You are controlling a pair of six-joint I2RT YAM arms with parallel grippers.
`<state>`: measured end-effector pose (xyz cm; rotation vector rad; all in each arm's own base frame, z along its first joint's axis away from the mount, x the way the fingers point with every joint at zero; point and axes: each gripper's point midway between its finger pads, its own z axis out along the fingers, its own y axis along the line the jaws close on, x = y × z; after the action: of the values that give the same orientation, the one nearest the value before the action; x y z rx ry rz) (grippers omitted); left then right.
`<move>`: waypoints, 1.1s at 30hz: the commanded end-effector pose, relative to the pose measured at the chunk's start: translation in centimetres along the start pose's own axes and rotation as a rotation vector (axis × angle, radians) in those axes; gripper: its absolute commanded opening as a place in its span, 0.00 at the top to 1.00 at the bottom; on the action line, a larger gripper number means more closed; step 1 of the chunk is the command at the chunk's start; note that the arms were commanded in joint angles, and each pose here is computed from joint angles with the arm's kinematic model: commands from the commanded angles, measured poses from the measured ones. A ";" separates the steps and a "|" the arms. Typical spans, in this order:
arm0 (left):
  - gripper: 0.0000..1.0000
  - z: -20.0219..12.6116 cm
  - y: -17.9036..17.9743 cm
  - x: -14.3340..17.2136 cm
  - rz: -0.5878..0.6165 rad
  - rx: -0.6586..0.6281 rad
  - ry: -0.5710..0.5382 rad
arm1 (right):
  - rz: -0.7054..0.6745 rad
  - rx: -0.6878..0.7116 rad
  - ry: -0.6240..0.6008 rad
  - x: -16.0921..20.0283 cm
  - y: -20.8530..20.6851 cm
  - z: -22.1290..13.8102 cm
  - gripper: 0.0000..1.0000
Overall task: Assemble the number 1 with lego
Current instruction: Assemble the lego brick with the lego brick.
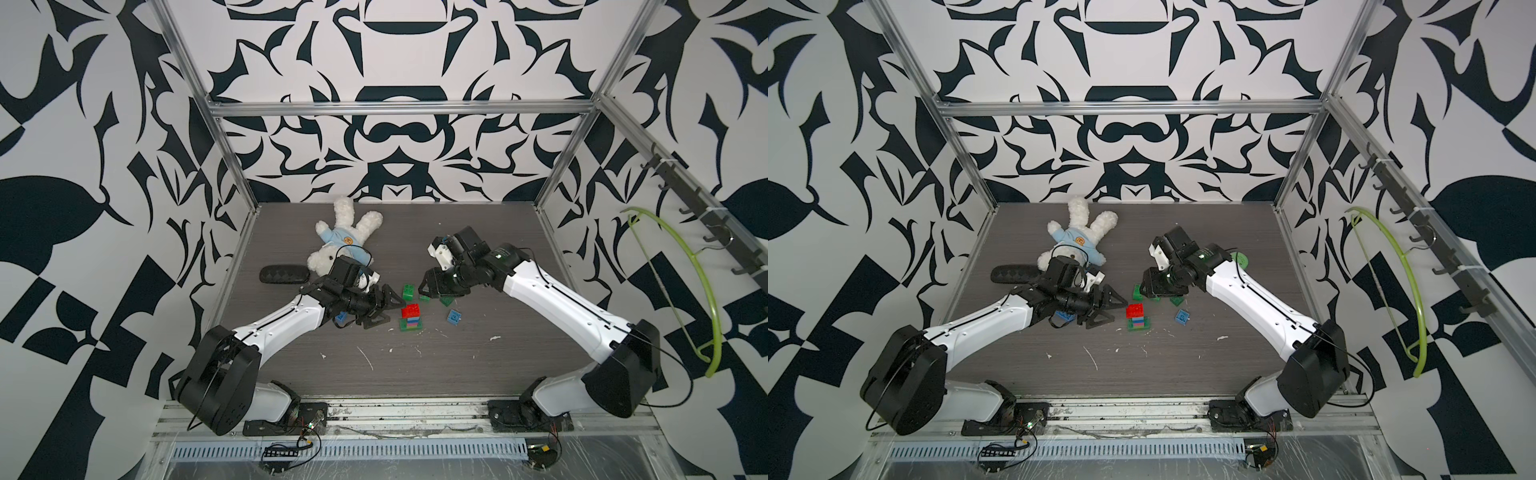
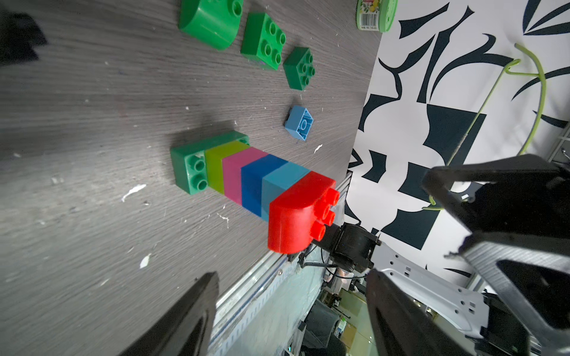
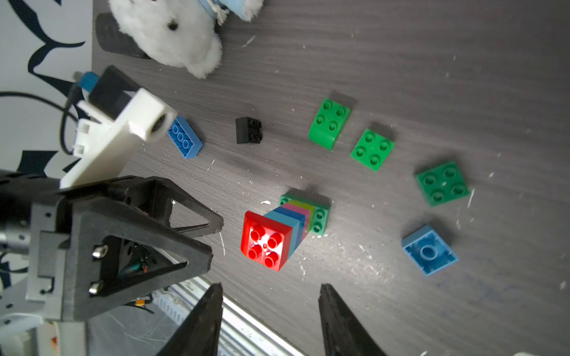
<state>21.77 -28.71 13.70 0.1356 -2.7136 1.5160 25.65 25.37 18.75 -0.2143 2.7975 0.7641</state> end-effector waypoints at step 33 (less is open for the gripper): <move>0.35 2.8 1.4 -0.1 -0.036 -0.048 0.057 | 0.098 0.202 0.209 3.8 -2.2 5.5 0.71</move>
<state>21.47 -29.99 10.92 0.1387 -2.6863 1.4235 23.98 27.09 12.72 -0.1184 3.0372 0.6056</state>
